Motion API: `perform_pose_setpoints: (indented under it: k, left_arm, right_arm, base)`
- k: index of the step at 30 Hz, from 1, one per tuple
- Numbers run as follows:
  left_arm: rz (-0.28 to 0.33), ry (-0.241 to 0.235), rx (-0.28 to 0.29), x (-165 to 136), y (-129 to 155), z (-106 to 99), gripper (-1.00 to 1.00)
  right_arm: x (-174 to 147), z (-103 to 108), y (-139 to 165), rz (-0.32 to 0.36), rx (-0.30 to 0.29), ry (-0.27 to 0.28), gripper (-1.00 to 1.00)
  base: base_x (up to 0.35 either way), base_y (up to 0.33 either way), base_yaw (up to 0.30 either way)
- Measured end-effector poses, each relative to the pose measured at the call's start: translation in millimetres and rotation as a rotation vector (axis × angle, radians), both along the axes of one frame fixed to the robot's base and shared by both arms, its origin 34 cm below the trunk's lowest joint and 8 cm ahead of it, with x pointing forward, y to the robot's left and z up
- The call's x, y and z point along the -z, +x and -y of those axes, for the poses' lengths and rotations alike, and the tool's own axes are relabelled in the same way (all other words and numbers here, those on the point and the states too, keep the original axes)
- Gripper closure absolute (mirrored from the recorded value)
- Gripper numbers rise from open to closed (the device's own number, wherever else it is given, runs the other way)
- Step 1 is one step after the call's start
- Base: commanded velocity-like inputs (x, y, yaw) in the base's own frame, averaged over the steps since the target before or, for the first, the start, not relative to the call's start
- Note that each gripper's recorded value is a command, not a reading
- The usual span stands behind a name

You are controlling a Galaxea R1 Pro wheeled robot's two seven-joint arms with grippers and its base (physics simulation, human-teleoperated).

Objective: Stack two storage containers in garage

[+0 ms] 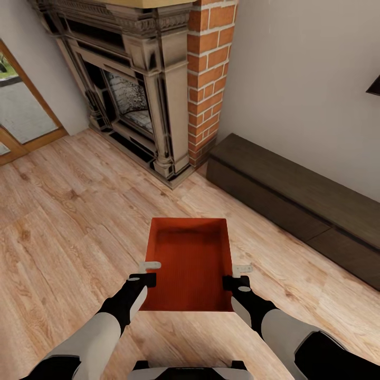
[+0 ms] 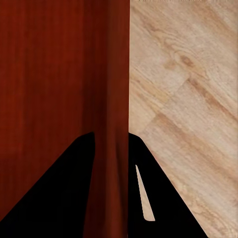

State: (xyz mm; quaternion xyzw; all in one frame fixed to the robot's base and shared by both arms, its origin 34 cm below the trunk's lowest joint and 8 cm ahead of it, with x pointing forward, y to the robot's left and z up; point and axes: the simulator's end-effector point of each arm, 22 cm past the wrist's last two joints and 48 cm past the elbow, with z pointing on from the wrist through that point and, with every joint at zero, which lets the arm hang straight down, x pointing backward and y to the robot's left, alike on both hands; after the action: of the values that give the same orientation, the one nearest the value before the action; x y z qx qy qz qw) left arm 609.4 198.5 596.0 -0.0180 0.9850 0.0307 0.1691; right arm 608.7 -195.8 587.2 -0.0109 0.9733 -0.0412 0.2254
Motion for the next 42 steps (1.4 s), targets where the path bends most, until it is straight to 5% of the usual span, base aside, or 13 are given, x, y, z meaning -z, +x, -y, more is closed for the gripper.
perform_pose_setpoints:
  k: [42]
  left_arm:
    - [0.022,0.002,0.003,-9.9,8.3,-0.9,1.00]
  right_arm:
    - [-9.1,-1.0,6.2,0.023,0.007,0.002,1.00]
  base:
    - [0.000,0.000,-0.007]
